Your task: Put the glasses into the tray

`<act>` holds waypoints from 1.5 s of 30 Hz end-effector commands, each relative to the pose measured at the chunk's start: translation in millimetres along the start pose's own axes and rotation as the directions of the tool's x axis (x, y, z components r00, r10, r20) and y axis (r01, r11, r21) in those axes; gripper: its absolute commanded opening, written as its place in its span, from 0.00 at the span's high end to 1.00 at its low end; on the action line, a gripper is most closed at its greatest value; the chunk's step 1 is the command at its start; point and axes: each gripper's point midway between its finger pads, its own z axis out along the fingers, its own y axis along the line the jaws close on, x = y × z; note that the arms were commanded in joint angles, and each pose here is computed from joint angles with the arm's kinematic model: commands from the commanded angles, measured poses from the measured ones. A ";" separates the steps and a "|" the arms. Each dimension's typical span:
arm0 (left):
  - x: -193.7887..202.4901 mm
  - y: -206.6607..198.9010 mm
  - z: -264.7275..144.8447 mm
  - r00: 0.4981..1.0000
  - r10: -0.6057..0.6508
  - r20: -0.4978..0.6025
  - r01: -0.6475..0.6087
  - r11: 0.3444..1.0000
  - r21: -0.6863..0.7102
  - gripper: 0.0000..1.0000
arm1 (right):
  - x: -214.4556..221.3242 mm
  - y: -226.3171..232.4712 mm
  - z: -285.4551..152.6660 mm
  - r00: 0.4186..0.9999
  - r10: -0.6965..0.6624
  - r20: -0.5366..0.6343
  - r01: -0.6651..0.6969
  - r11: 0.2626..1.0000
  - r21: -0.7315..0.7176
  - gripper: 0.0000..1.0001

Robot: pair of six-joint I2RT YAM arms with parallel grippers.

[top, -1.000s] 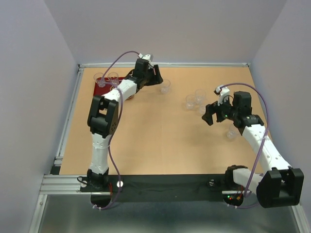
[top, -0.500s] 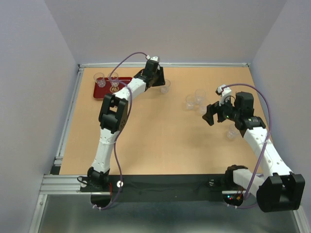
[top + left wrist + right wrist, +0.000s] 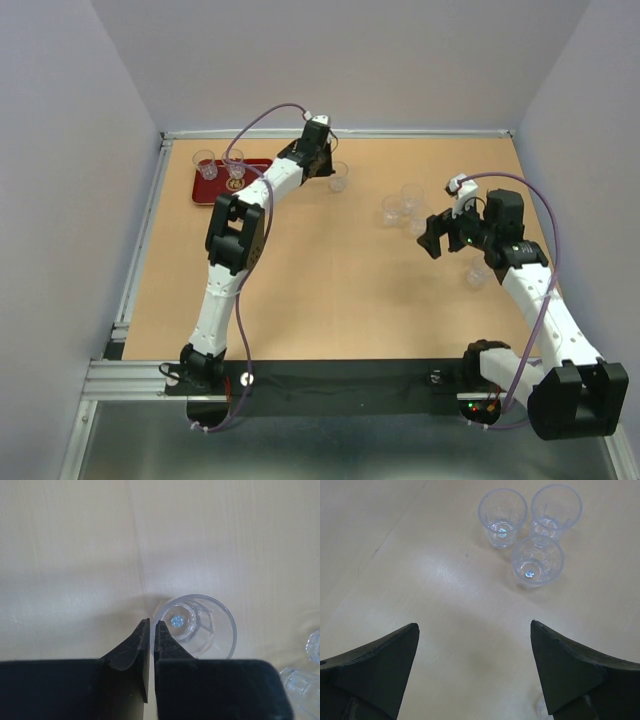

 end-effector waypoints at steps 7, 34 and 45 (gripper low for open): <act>-69.6 -9.3 -45.4 0.986 0.053 0.159 -0.057 0.998 0.017 1.00 | -8.9 -6.9 -6.9 0.998 -0.025 0.050 0.024 0.999 0.037 0.02; -105.5 206.2 -80.1 0.979 -0.036 0.200 0.103 0.937 -0.335 1.00 | -12.1 -6.2 -9.5 0.997 -0.035 0.062 0.032 0.999 0.041 0.02; -92.8 215.9 -56.3 0.987 -0.041 0.157 0.096 0.927 -0.361 1.00 | -10.9 -7.4 -9.3 0.998 -0.031 0.059 0.028 0.999 0.046 0.02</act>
